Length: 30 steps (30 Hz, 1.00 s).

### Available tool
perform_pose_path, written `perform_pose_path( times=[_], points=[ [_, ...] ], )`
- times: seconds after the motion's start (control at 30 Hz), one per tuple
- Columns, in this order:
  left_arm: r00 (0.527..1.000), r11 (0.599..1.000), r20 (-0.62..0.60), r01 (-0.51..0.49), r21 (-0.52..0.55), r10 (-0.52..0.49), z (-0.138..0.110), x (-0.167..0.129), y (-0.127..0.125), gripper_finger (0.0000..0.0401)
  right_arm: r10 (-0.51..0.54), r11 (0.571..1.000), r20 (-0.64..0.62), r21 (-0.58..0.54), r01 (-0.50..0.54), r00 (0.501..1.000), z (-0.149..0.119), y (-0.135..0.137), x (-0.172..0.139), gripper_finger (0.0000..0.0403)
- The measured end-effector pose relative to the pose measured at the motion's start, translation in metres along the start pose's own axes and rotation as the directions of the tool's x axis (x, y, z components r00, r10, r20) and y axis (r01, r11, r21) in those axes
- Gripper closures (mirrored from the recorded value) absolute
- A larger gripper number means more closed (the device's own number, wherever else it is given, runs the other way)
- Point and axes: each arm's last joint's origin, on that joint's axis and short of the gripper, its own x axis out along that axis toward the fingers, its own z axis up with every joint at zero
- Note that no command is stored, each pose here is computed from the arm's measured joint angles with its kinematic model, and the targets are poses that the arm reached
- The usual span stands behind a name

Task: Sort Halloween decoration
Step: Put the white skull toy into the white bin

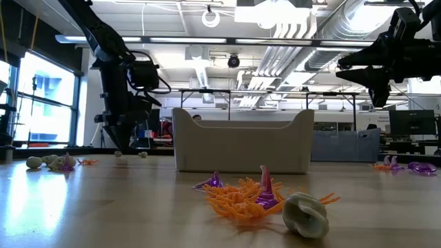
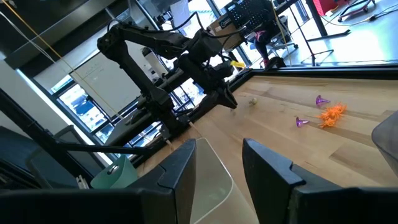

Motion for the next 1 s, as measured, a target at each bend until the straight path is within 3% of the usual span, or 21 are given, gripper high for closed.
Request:
perform_pose_path(
  times=[0.2, 0.37, 0.53, 0.7, 1.0],
  points=[
    [1.0, 1.0, 0.011, 0.003, -0.005, -0.003, -0.0001, -0.0043, 0.0002, 0.0356, 0.0, 1.0, 0.0, 0.0, 0.0, 1.0, 0.0, 0.0, 0.0, 0.0277],
    [1.0, 0.996, -0.018, 0.004, 0.086, -0.002, -0.0033, -0.0046, -0.0021, 0.0355, 0.0, 1.0, 0.0, 0.0, 0.0, 1.0, 0.0, -0.0001, 0.0, 0.0277],
    [0.999, 0.995, -0.037, 0.009, 0.097, -0.005, -0.0051, -0.0047, -0.0021, 0.0354, 0.0, 1.0, 0.0, 0.0, 0.0, 1.0, 0.0, 0.0, 0.0, 0.0277],
    [0.998, 0.999, -0.047, 0.048, 0.02, -0.047, -0.0058, -0.0049, -0.0046, 0.0335, 0.0, 1.0, 0.0, 0.0, 0.0, 1.0, 0.0, 0.0, 0.0, 0.0277],
    [0.999, 0.98, -0.023, 0.041, -0.193, -0.047, -0.0034, -0.005, -0.0048, 0.0248, -0.001, 1.0, 0.0, 0.0, 0.001, 1.0, -0.0001, -0.0001, 0.0, 0.0277]
  ],
)
